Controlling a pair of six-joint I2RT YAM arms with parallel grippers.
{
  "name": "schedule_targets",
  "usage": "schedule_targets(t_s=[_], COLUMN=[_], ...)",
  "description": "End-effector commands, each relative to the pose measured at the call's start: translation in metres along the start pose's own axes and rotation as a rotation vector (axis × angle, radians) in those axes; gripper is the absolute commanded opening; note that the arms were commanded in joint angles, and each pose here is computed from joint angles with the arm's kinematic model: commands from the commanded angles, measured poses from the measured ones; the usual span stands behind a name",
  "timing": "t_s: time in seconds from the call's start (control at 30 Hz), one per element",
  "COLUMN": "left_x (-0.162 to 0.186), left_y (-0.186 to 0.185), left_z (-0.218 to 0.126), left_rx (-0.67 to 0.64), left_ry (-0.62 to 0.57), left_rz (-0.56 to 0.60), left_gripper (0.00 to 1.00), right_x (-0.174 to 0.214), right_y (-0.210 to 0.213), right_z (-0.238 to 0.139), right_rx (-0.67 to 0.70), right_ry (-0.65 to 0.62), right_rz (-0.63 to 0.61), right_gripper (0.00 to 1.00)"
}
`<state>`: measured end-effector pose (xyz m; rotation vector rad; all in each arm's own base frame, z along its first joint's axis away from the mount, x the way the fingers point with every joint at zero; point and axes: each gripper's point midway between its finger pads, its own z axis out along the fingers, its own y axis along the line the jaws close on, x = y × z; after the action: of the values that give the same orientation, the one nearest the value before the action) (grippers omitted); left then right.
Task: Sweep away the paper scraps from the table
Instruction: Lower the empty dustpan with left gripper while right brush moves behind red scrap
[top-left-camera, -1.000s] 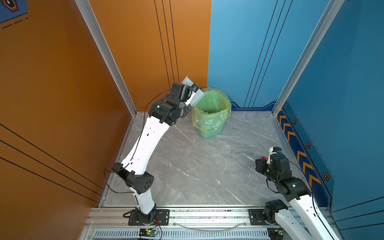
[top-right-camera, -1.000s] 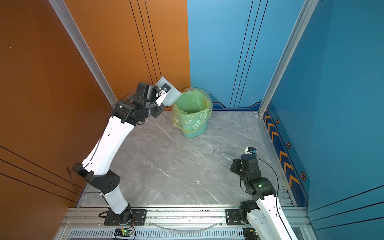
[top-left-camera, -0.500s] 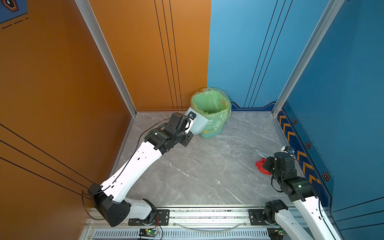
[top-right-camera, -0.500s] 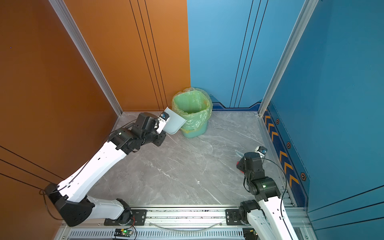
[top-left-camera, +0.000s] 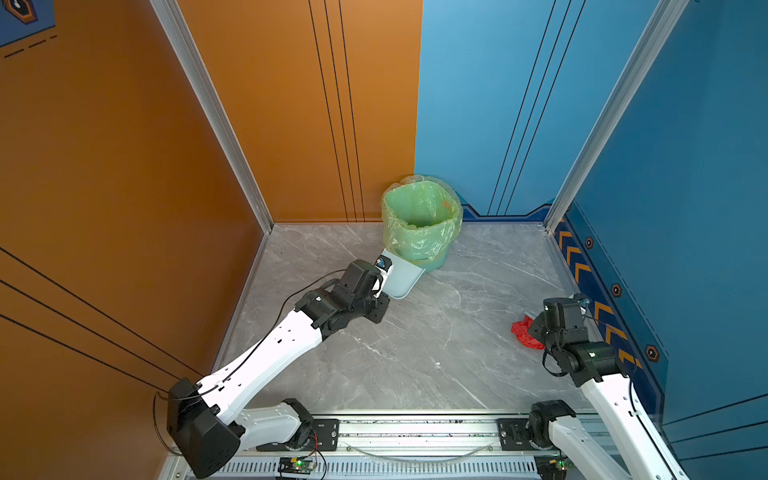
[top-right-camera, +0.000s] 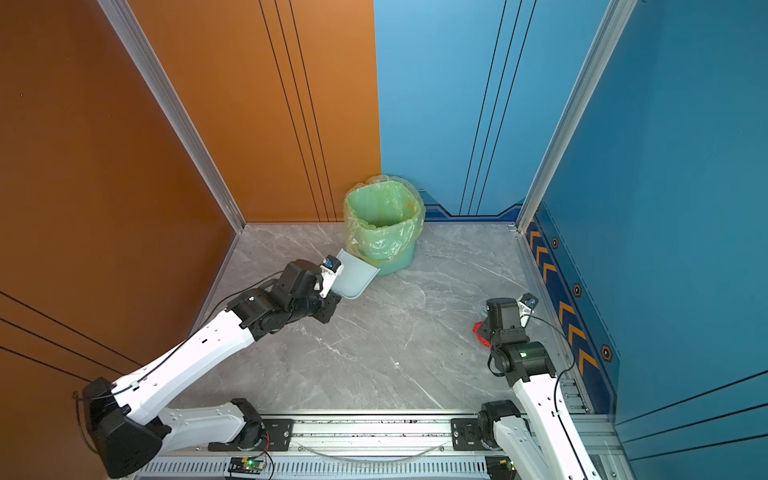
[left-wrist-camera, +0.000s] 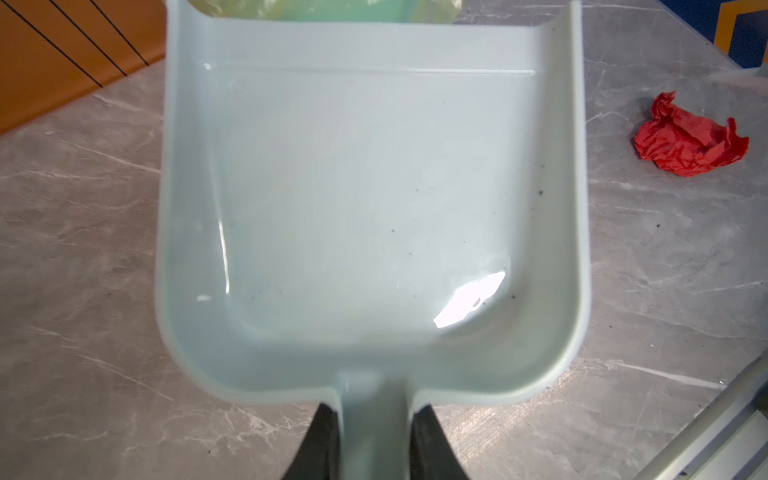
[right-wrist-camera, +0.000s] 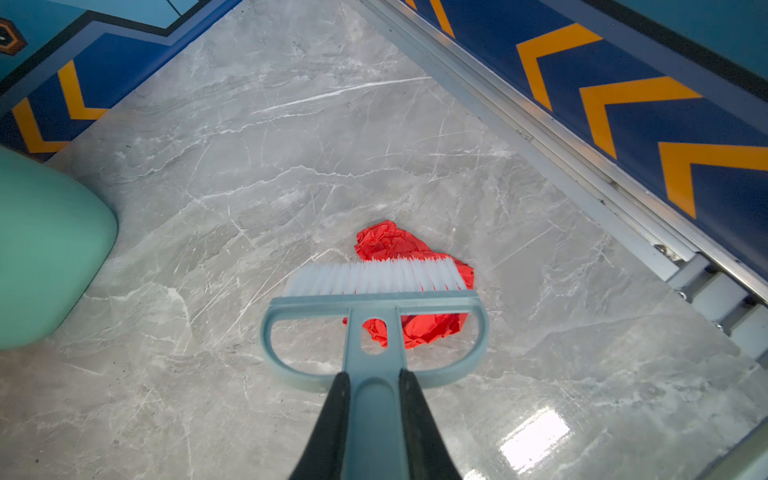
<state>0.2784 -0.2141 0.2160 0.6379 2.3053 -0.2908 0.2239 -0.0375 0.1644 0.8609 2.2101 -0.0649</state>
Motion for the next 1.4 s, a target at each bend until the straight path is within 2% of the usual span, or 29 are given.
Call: schedule_targets(t_s=[0.0, 0.27, 0.37, 0.77, 1.0, 1.07, 1.2, 1.37], left_x=[0.004, 0.037, 0.062, 0.094, 0.113, 0.106, 0.109, 0.111], left_y=[-0.021, -0.054, -0.063, -0.103, -0.122, -0.129, -0.135, -0.143], left_z=[0.011, 0.034, 0.046, 0.07, 0.086, 0.089, 0.095, 0.1], left_rx=[0.071, 0.12, 0.142, 0.273, 0.316, 0.325, 0.325, 0.326], left_ry=[-0.001, 0.108, 0.172, 0.314, 0.403, 0.396, 0.413, 0.425], left_rz=[-0.026, 0.01, 0.01, 0.03, 0.055, 0.061, 0.076, 0.088], left_gripper=[0.0, 0.0, 0.0, 0.0, 0.0, 0.0, 0.0, 0.0], right_x=[-0.002, 0.004, 0.012, 0.06, 0.075, 0.079, 0.086, 0.083], right_y=[-0.019, -0.032, -0.033, -0.022, -0.002, 0.007, 0.04, 0.092], right_z=[0.001, 0.012, 0.018, 0.041, 0.045, 0.045, 0.046, 0.037], right_rx=[0.099, 0.14, 0.147, 0.078, -0.009, -0.043, -0.169, -0.35], right_ry=[0.016, 0.091, 0.126, 0.278, 0.301, 0.311, 0.345, 0.364], right_rz=[-0.018, 0.011, 0.005, 0.015, 0.021, 0.031, 0.061, 0.013], right_gripper=[0.0, 0.0, 0.0, 0.0, 0.0, 0.0, 0.0, 0.0])
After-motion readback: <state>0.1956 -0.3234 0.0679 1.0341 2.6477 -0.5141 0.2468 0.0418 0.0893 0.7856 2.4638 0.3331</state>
